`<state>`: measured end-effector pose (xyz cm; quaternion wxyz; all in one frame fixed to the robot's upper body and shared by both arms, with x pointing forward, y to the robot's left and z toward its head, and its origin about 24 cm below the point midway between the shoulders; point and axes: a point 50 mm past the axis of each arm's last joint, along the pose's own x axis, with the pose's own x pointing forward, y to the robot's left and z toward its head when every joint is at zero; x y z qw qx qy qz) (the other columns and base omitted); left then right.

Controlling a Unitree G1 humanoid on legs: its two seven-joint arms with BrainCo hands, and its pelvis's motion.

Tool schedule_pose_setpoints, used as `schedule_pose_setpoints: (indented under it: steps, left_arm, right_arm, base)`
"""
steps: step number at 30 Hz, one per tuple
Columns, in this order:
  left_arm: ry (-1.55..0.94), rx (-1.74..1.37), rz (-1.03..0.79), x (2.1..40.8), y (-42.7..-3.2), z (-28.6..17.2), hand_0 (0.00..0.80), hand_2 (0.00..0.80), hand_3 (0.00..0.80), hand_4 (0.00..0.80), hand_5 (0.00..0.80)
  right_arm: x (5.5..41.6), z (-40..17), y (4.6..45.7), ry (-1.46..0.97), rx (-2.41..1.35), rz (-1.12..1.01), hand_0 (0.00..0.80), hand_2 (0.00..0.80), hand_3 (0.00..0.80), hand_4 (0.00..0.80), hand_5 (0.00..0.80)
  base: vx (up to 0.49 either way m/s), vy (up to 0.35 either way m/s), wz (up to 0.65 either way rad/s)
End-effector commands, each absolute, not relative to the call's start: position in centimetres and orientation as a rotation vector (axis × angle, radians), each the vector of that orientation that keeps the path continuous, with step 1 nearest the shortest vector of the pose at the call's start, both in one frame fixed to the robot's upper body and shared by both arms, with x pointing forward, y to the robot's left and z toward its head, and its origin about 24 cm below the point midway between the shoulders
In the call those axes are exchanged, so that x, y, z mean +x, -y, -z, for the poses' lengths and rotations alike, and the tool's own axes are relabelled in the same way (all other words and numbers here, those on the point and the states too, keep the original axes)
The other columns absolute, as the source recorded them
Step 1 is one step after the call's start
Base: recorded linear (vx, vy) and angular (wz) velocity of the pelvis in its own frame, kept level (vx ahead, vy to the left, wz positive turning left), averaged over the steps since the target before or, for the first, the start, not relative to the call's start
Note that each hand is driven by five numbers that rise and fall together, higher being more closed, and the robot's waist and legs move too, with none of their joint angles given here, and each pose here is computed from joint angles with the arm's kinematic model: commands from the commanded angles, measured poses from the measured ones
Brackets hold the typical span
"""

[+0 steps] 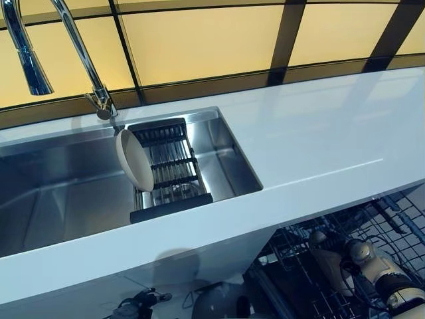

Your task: Take plates into dishwasher

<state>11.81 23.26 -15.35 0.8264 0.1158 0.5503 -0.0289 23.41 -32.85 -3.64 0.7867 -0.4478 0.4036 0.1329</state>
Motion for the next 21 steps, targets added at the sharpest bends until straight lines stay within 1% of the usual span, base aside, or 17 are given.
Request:
schedule_pose_setpoints:
  steps: [1, 7, 8, 9, 10, 21]
  left_arm:
    - [-1.102, 0.276, 0.075, 14.3, -23.6, 14.5, 0.000, 0.000, 0.000, 0.000, 0.000]
    - [-1.095, 0.277, 0.082, 14.4, -23.5, 14.5, 0.000, 0.000, 0.000, 0.000, 0.000]
    - [-1.095, 0.277, 0.081, 14.4, -23.5, 14.5, 0.000, 0.000, 0.000, 0.000, 0.000]
    - [-1.096, 0.278, 0.080, 14.4, -23.5, 14.5, 0.000, 0.000, 0.000, 0.000, 0.000]
    - [-1.095, 0.278, 0.077, 14.4, -23.6, 14.5, 0.000, 0.000, 0.000, 0.000, 0.000]
    - [-1.095, 0.269, 0.057, 14.2, -24.0, 14.4, 0.000, 0.000, 0.000, 0.000, 0.000]
  right_arm:
    - [24.8, 3.7, 32.3, -0.870, -0.989, -0.280, 0.800, 0.800, 0.800, 0.800, 0.800]
    - [24.4, 4.0, 32.6, -0.888, -0.984, -0.268, 0.800, 0.800, 0.800, 0.800, 0.800]
    - [24.4, 3.9, 32.7, -0.887, -0.986, -0.261, 0.549, 0.549, 0.549, 0.549, 0.549]
    - [24.4, 3.9, 32.7, -0.887, -0.985, -0.257, 0.107, 0.107, 0.107, 0.107, 0.107]
    - [24.5, 3.7, 32.7, -0.884, -0.986, -0.253, 0.000, 0.000, 0.000, 0.000, 0.000]
    - [24.4, 2.3, 34.1, -0.863, -0.991, -0.220, 0.000, 0.000, 0.000, 0.000, 0.000]
  base:
    - [0.000, 0.000, 0.00]
    - [0.000, 0.000, 0.00]
    - [0.000, 0.000, 0.00]
    - [0.000, 0.000, 0.00]
    - [0.000, 0.000, 0.00]
    - [0.000, 0.000, 0.00]
